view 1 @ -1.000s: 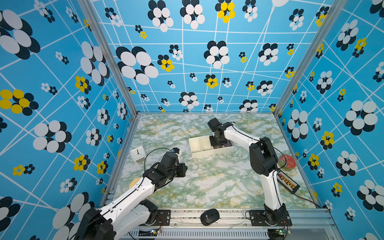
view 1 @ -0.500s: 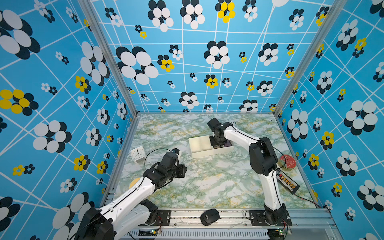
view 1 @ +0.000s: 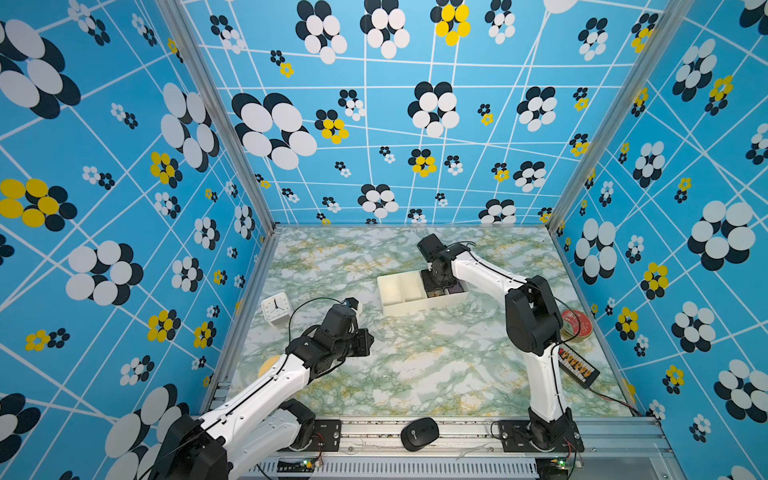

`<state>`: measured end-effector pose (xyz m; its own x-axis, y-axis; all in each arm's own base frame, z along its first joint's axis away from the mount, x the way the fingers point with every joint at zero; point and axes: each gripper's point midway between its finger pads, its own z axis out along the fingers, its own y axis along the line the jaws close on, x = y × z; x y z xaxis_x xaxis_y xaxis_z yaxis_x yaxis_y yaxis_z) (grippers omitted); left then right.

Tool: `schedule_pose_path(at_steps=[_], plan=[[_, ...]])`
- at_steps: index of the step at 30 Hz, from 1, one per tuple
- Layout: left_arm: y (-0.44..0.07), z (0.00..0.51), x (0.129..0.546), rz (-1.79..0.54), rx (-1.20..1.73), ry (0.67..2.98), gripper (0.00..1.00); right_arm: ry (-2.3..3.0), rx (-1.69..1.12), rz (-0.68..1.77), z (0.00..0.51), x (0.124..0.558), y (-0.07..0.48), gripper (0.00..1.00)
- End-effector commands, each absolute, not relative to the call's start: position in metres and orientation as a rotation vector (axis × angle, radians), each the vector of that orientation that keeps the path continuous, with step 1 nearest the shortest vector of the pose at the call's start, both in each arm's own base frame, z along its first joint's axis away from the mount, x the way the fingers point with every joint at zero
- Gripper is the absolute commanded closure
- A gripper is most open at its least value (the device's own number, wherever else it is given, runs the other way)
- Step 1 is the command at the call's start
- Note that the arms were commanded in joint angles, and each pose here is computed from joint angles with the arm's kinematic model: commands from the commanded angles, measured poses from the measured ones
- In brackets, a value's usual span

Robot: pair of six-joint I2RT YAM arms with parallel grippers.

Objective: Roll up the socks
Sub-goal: 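Lower the sock roll into the compartment beside the purple sock and open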

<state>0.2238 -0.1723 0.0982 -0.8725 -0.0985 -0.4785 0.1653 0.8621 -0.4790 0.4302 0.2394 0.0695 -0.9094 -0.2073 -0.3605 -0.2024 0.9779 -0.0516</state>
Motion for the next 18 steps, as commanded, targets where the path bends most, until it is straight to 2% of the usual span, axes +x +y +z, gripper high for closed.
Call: schedule_pose_path(at_steps=[1,14,18], plan=[[-0.168,0.098,0.226,-0.682,0.061,2.533,0.82,2.694,-0.277,-0.008,0.092,0.433,0.239,0.52],[-0.164,0.099,0.224,-0.675,0.05,2.53,0.82,2.657,-0.268,0.022,0.105,0.433,0.239,0.46],[-0.163,0.099,0.225,-0.675,0.047,2.53,0.82,2.641,-0.276,0.038,0.113,0.434,0.241,0.49]])
